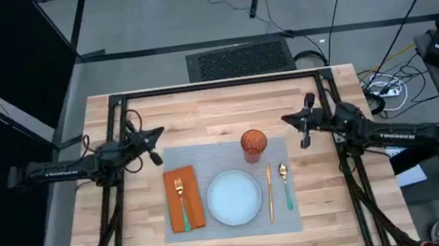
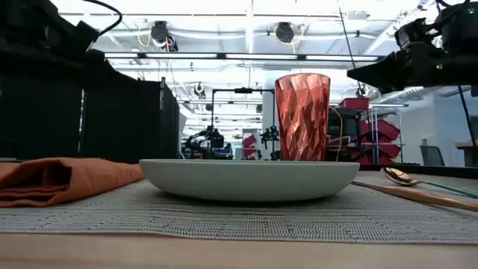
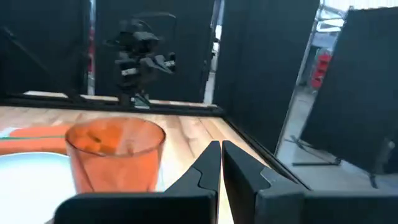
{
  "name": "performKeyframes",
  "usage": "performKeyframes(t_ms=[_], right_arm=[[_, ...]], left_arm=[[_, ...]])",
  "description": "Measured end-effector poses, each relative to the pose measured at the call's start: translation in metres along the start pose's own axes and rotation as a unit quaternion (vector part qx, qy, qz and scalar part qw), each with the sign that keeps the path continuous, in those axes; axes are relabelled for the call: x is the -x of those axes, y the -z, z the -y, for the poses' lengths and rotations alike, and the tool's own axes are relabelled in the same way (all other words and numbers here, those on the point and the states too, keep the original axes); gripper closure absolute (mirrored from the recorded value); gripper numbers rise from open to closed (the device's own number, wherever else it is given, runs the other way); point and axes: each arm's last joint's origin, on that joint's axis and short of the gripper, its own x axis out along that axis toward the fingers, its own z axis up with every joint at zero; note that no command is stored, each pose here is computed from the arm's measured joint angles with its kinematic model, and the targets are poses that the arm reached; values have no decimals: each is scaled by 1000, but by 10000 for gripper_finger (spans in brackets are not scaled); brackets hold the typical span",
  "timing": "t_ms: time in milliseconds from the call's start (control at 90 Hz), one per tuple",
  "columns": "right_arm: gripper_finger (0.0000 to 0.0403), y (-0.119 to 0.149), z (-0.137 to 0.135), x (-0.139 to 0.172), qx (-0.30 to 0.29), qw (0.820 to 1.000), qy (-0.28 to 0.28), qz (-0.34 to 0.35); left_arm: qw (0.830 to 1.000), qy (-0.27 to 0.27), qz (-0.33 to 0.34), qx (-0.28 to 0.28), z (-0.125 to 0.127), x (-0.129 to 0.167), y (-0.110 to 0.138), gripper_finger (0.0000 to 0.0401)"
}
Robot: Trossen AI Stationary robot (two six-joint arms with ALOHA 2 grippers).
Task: Set table place
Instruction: Return to Home Position
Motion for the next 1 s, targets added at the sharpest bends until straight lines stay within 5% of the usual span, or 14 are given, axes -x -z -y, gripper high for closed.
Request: performKeyframes(t_ms=[478,667,1000], right_arm=[[403,4,-3,1,-107,989,-98,-16],[403,12,-1,2,-133,988,-41,-61],[403,8,0,1,-118,991,-39,-41]], left_arm=[[987,141,20,71,8,1,-2,398],[993,100,-3,61,6,1,2,398],[995,85,-8,51,5,0,3,398]])
